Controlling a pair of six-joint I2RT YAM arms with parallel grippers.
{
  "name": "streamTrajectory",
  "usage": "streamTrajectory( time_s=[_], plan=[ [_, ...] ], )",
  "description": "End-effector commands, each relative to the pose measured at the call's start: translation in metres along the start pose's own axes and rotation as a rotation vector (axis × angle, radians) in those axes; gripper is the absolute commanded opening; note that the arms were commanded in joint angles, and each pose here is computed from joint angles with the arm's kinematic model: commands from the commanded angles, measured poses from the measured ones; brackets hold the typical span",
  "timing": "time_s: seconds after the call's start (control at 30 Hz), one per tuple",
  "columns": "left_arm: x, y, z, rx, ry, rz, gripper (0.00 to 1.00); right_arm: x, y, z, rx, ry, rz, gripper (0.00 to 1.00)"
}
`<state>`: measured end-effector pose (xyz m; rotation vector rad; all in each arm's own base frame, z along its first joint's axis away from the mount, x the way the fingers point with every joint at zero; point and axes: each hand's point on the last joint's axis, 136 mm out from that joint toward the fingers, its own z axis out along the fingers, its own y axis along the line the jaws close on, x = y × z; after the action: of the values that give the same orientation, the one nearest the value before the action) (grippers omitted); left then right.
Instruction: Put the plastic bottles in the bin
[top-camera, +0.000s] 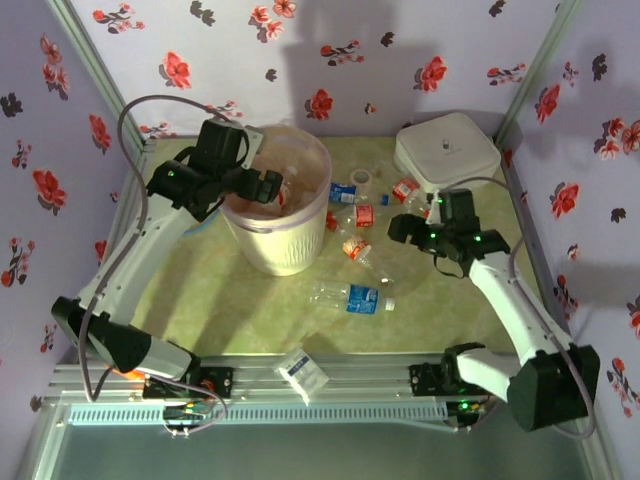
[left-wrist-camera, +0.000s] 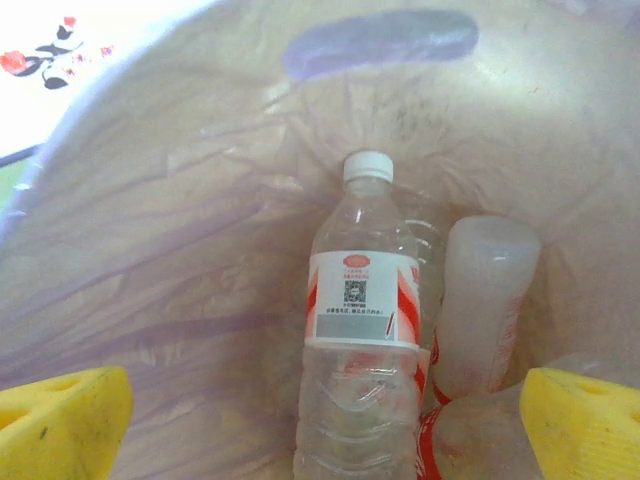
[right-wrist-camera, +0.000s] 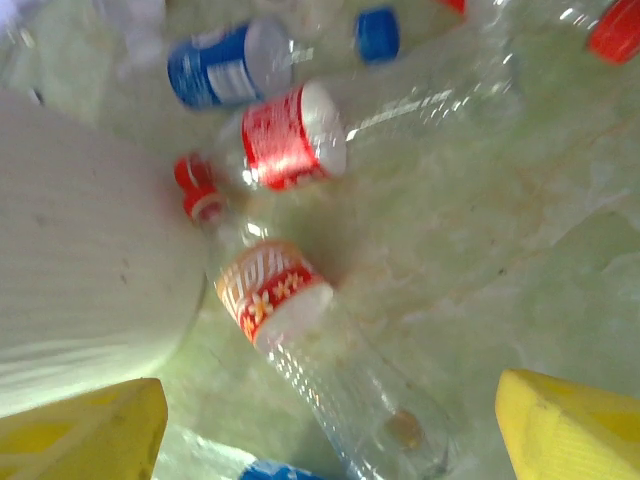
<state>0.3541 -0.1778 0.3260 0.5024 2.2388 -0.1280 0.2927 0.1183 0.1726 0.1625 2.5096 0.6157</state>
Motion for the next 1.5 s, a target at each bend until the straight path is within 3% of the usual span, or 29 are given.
streamTrajectory(
  time_s=[0.0, 0.23, 0.5, 0.63, 0.87, 1.1, 1.2, 1.47],
  plan=[
    [-0.015, -0.007, -0.028, 0.04, -0.066, -0.031, 1.0, 0.033, -0.012, 0.012, 0.123, 0.177, -0.137, 0.86],
    [-0.03, -0.014, -0.055, 0.107, -0.166, -0.1, 1.0, 0.069, 0.003, 0.029, 0.109, 0.338, -0.255, 0.9],
    [-0.035, -0.016, -0.066, 0.137, -0.238, -0.144, 1.0, 0.096, 0.034, 0.007, 0.037, 0.31, -0.524, 0.96],
    [-0.035, -0.018, -0.064, 0.148, -0.241, -0.152, 1.0, 0.105, 0.05, -0.002, 0.031, 0.291, -0.803, 0.98],
    [-0.031, -0.016, -0.077, 0.151, -0.261, -0.151, 1.0, 0.141, 0.051, 0.003, -0.001, 0.521, -0.992, 0.95],
    [-0.025, -0.011, -0.084, 0.14, -0.27, -0.138, 1.0, 0.161, 0.032, 0.021, 0.125, 0.701, -1.168, 0.94],
    [-0.025, -0.01, -0.085, 0.136, -0.274, -0.134, 1.0, 0.158, 0.024, 0.029, 0.184, 0.698, -1.24, 0.95],
    [-0.024, -0.01, -0.085, 0.141, -0.279, -0.135, 1.0, 0.171, 0.033, 0.048, 0.103, 0.653, -1.326, 0.98]
  ],
)
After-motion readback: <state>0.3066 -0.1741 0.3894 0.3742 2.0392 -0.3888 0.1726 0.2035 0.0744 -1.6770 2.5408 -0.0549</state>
